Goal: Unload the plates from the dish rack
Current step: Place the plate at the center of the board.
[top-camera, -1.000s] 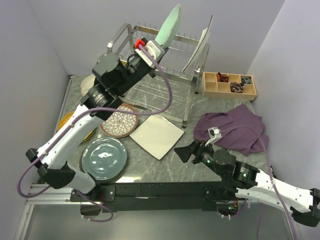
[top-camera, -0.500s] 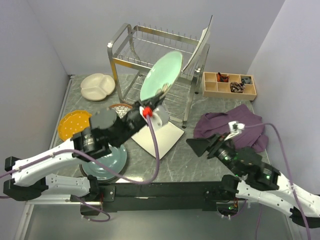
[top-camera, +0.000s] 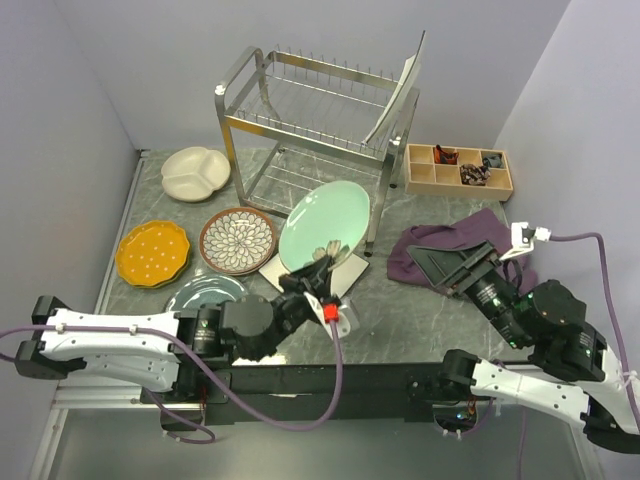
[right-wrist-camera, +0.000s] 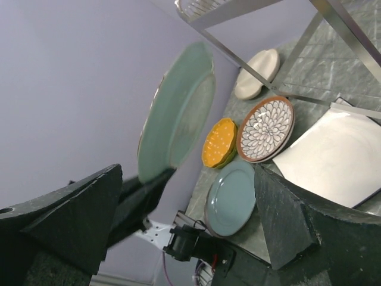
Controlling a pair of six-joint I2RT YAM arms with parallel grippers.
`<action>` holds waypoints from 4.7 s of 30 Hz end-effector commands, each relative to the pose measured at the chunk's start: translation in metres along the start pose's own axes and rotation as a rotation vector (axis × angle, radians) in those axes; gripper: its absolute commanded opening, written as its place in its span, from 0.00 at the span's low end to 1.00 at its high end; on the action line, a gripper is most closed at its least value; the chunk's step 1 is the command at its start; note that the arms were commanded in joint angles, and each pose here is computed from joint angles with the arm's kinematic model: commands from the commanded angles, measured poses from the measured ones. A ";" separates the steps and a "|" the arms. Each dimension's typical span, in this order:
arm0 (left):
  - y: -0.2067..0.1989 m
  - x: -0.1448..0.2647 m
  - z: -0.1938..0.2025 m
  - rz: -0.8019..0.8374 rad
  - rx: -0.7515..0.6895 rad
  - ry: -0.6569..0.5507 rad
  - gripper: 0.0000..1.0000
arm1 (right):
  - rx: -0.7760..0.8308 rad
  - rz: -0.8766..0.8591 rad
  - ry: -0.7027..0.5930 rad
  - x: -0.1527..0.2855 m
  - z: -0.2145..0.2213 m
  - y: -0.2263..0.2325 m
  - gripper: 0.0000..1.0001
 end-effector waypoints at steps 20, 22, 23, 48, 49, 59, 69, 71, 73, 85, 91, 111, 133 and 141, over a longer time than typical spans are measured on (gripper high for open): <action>-0.091 -0.014 0.021 -0.048 0.012 -0.011 0.01 | 0.046 0.280 0.180 -0.049 0.092 -0.056 0.85; -0.100 -0.015 0.023 -0.042 -0.013 0.001 0.01 | 0.047 0.304 0.192 -0.050 0.101 -0.066 0.83; -0.104 -0.016 0.023 -0.040 -0.015 -0.001 0.01 | 0.045 0.305 0.192 -0.051 0.103 -0.067 0.82; -0.143 -0.009 0.021 0.219 0.299 -0.113 0.64 | -0.160 0.193 0.017 -0.039 0.106 -0.095 0.00; -0.144 -0.009 0.020 0.226 0.301 -0.116 0.66 | -0.160 0.196 0.014 -0.039 0.106 -0.095 0.00; -0.140 -0.011 0.003 0.309 0.571 -0.079 0.83 | -0.139 0.204 -0.025 -0.033 0.095 -0.099 0.00; -0.040 -0.013 0.025 0.230 1.201 0.049 0.76 | -0.065 0.071 0.005 -0.005 0.085 -0.095 0.00; -0.021 -0.010 0.032 0.206 1.287 0.036 0.76 | -0.061 0.031 0.018 -0.002 0.084 -0.089 0.00; -0.023 -0.006 0.038 0.255 1.327 0.040 0.76 | -0.060 -0.031 0.034 0.003 0.082 -0.081 0.00; -0.040 -0.019 0.063 0.281 1.371 0.159 0.70 | -0.090 -0.221 0.047 0.018 0.076 -0.059 0.00; -0.067 -0.016 0.060 0.477 1.439 0.126 0.54 | -0.084 -0.242 0.039 0.023 0.072 -0.057 0.00; -0.073 -0.007 0.083 0.563 1.722 0.010 0.01 | -0.069 0.148 -0.092 0.033 0.045 -0.109 0.86; -0.128 -0.160 0.115 0.497 1.816 0.093 0.01 | -0.015 0.091 -0.121 0.052 -0.003 -0.072 1.00; -0.174 -0.180 0.131 0.470 1.834 0.146 0.01 | -0.009 0.086 -0.115 0.054 -0.003 -0.073 1.00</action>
Point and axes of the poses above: each gripper's point midway between its finger pads, its own x axis back along the fingers, its own y axis along the line the jaws close on, z = x × y, the point moved 5 cm from there along x, back along the fingers, and after that the axes turned 5 degrees about x, right-handed, at the moved point
